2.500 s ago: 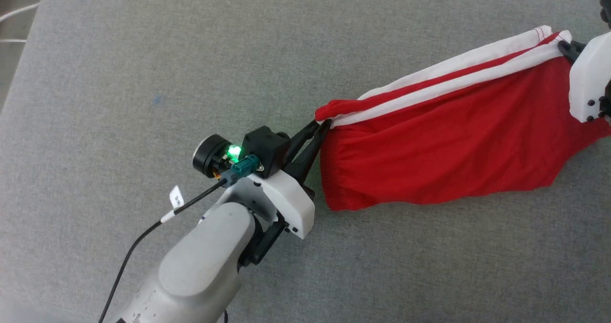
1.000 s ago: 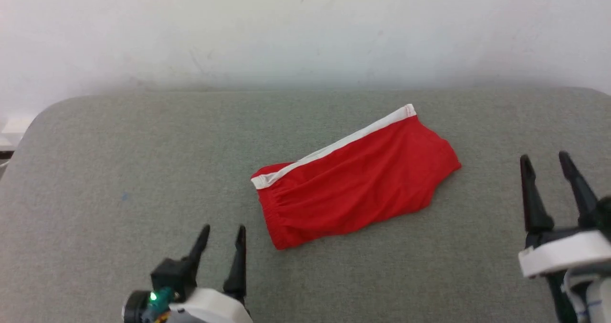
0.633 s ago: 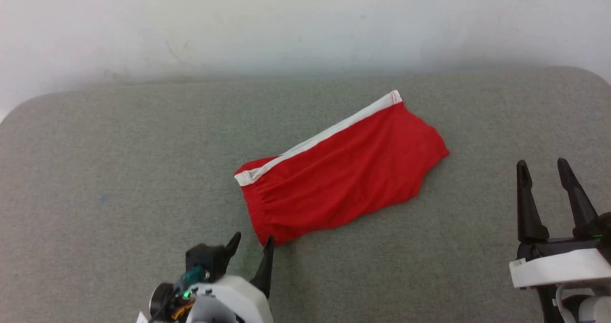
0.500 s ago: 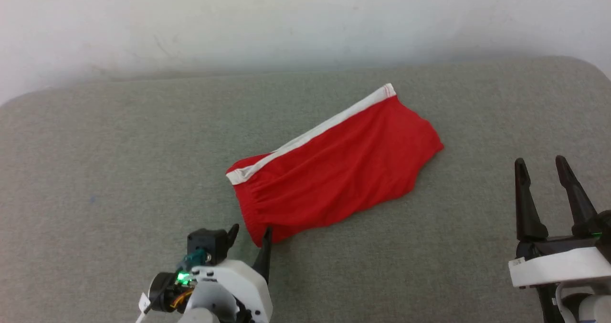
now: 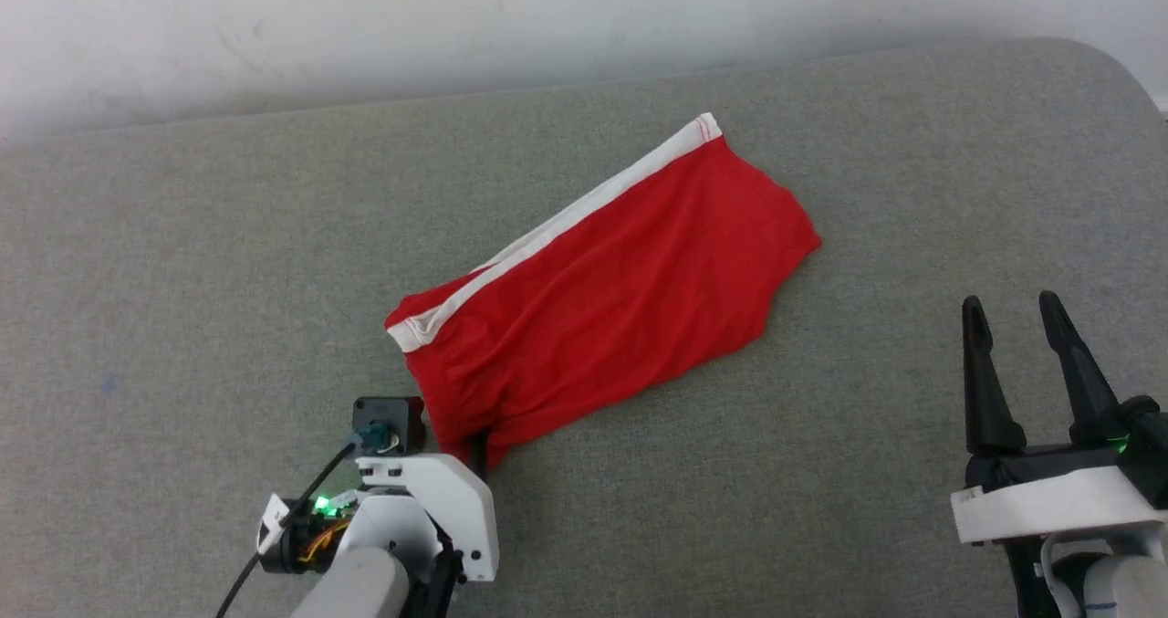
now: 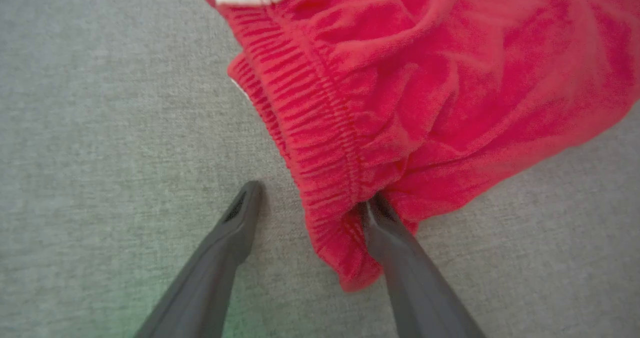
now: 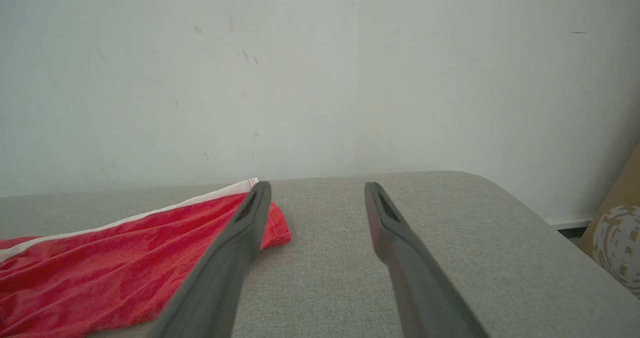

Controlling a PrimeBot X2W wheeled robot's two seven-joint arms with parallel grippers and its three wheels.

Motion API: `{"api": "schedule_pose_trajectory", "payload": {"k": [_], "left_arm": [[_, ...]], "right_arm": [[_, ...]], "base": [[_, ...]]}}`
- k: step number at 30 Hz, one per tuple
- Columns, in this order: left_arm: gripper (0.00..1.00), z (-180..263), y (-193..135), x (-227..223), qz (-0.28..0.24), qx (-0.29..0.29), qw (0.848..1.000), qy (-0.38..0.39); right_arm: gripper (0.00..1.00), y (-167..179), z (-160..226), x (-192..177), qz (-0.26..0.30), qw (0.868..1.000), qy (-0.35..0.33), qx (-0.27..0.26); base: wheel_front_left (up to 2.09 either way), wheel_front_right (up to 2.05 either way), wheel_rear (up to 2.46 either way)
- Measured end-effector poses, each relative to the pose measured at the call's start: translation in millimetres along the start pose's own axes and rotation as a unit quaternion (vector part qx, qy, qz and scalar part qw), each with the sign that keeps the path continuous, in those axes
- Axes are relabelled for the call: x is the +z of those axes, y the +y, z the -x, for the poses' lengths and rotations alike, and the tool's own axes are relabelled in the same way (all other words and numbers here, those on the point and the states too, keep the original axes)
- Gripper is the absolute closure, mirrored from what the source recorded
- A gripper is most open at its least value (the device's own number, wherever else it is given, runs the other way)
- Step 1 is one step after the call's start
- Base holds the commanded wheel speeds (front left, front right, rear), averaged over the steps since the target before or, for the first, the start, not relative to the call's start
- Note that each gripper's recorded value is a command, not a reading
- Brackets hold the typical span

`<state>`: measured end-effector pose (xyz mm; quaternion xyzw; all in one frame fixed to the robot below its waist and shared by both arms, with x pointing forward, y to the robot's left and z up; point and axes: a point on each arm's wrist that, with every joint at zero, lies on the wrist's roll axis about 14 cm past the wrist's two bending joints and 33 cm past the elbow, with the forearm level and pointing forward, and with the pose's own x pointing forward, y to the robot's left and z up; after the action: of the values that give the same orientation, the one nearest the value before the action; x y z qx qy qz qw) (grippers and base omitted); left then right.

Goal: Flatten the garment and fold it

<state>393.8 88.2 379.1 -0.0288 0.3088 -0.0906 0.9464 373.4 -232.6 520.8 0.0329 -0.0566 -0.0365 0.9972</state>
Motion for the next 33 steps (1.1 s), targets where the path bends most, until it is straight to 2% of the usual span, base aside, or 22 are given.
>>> {"api": "schedule_pose_trajectory", "payload": {"k": [1, 2, 3, 10, 17, 23, 28, 33], "left_arm": [[0.0, -1.6, -0.4, -2.3, -0.005, -0.001, 1.0, 0.009], [0.71, -3.1, -1.3, -4.2, -0.008, -0.004, 1.0, 0.017], [1.0, -4.3, -3.0, -5.1, -0.009, -0.007, 1.0, 0.023], [1.0, -2.4, -6.5, 4.5, -0.002, -0.02, 1.0, 0.002], [1.0, 15.6, -7.7, 28.8, 0.01, -0.027, 0.997, -0.071], [1.0, 26.1, -9.3, 45.2, 0.011, -0.032, 0.994, -0.106], [1.0, 24.4, -12.6, 50.7, 0.008, -0.039, 0.993, -0.112], [1.0, 22.4, -11.0, 50.1, 0.006, -0.036, 0.993, -0.112]], "right_arm": [[0.0, -0.3, -0.6, -1.0, 0.0, 1.0, 0.0, -0.001], [0.0, -0.7, -1.3, -2.2, 0.0, 1.0, 0.002, -0.002], [0.0, -1.2, -1.9, -3.8, 0.0, 1.0, 0.003, -0.003], [0.0, -0.8, -7.2, -10.5, 0.013, 1.0, 0.023, 0.011], [0.0, 13.5, -28.9, -26.3, 0.041, 0.991, 0.108, 0.064], [0.0, 41.3, -59.6, -53.9, 0.041, 0.968, 0.218, 0.118], [0.0, 48.3, -86.8, -85.7, 0.049, 0.941, 0.308, 0.129], [0.0, 59.7, -110.2, -113.1, 0.059, 0.918, 0.368, 0.138]], "base": [[0.0, 0.0, 0.0], [0.0, 0.0, 0.0], [0.0, 0.0, 0.0], [0.0, 0.0, 0.0], [0.0, 0.0, 0.0], [0.0, 0.0, 0.0], [0.0, 0.0, 0.0], [0.0, 0.0, 0.0]]}}
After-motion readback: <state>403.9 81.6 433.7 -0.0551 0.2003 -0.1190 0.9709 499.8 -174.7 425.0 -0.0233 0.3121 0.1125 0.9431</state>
